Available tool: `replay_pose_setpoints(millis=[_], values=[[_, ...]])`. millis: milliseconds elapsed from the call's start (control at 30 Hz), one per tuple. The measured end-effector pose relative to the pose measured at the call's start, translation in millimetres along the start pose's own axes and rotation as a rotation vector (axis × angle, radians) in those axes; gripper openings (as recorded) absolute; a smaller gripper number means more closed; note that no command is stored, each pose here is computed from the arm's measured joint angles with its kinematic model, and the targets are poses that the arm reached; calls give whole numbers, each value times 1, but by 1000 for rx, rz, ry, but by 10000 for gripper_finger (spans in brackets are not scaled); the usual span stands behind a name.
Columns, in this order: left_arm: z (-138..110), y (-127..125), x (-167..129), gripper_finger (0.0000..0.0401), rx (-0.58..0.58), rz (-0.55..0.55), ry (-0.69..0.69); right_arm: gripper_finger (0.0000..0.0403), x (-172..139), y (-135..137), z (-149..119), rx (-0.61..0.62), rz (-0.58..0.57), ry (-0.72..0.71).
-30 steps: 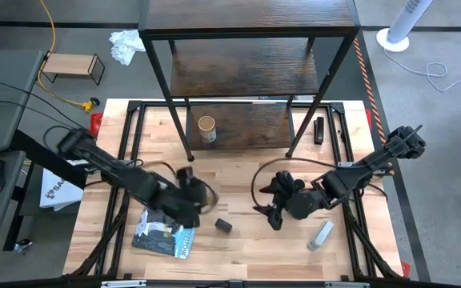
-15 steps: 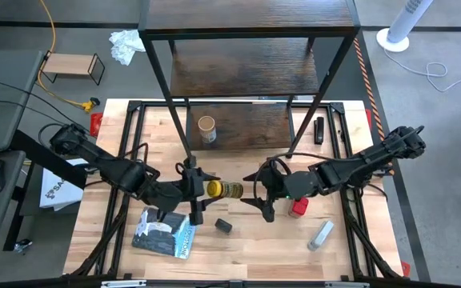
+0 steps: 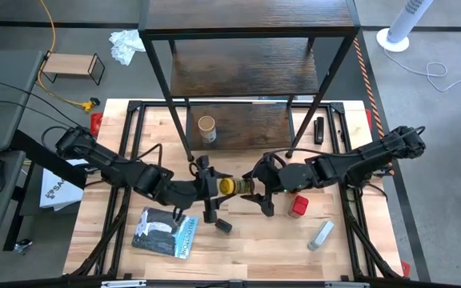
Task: Shelf spices
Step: Put the yellow seasoning bottle on the shelf
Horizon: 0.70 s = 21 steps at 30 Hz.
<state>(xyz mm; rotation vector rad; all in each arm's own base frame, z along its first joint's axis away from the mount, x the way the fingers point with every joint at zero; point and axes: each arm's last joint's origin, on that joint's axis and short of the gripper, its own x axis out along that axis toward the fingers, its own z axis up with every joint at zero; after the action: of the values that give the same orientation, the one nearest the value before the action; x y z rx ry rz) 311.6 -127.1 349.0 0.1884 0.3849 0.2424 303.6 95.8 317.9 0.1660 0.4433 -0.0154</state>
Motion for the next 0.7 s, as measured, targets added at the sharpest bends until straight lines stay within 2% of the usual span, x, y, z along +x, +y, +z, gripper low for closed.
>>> replay_pose_setpoints(millis=[400, 700], values=[[4, 4, 3, 221, 10, -8, -31, 308, 1, -2, 2, -50, -29, -17], [7, 9, 7, 221, 33, 0, -47, 253, 1, -5, 2, -82, -73, -20]])
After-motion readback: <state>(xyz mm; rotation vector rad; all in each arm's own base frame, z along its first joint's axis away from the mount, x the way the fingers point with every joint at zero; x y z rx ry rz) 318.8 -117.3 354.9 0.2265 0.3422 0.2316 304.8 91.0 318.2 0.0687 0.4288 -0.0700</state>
